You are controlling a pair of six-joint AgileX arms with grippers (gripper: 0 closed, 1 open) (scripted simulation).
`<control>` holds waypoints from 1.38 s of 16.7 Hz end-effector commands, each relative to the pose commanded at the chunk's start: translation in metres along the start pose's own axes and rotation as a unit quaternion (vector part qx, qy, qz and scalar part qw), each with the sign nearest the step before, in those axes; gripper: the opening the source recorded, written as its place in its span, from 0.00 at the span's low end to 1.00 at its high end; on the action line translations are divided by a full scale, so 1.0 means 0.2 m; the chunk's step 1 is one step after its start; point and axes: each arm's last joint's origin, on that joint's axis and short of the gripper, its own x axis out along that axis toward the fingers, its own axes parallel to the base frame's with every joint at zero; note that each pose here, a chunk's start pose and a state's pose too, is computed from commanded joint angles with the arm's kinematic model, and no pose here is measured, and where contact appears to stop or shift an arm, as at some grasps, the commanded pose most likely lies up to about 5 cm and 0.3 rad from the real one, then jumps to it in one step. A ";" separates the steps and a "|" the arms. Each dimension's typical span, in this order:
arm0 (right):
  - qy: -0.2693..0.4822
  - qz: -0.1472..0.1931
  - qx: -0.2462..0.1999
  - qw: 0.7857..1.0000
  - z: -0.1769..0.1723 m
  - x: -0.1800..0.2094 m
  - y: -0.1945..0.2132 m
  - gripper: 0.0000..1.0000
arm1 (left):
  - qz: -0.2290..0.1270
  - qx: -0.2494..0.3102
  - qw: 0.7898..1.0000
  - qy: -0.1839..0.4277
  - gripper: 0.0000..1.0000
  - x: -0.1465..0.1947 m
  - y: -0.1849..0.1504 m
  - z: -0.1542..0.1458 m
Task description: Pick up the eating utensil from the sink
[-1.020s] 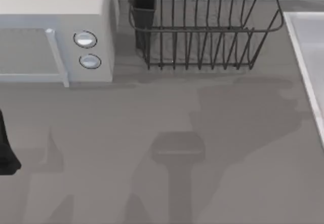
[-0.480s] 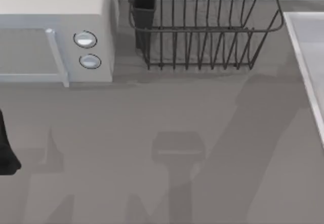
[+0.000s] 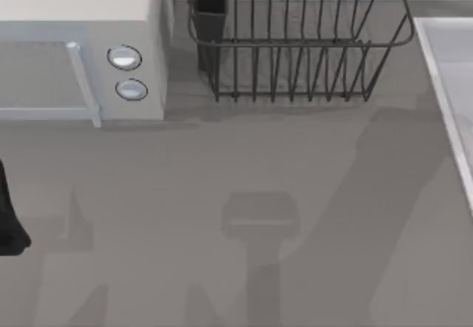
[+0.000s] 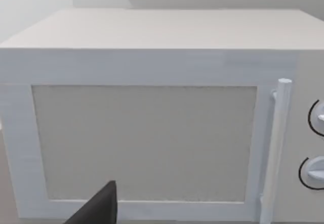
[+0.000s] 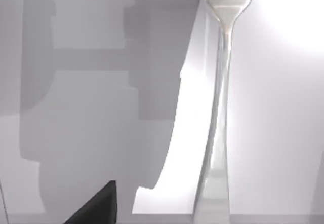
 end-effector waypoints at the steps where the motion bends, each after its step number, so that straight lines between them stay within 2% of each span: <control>1: 0.001 0.000 0.000 1.000 0.01 0.06 0.00 1.00 | 0.000 0.000 1.000 0.000 1.00 0.00 0.00 0.00; 8: -0.009 -0.003 0.002 1.000 0.01 0.59 -0.01 1.00 | 0.000 0.000 1.000 0.000 1.00 0.00 0.00 0.00; 13: -0.005 -0.001 0.002 1.000 0.00 0.65 -0.01 1.00 | 0.000 0.000 1.000 0.000 1.00 0.00 0.00 0.00; 23: -0.005 -0.001 0.002 1.000 0.00 0.65 -0.01 0.25 | 0.000 0.000 1.000 0.000 1.00 0.00 0.00 0.00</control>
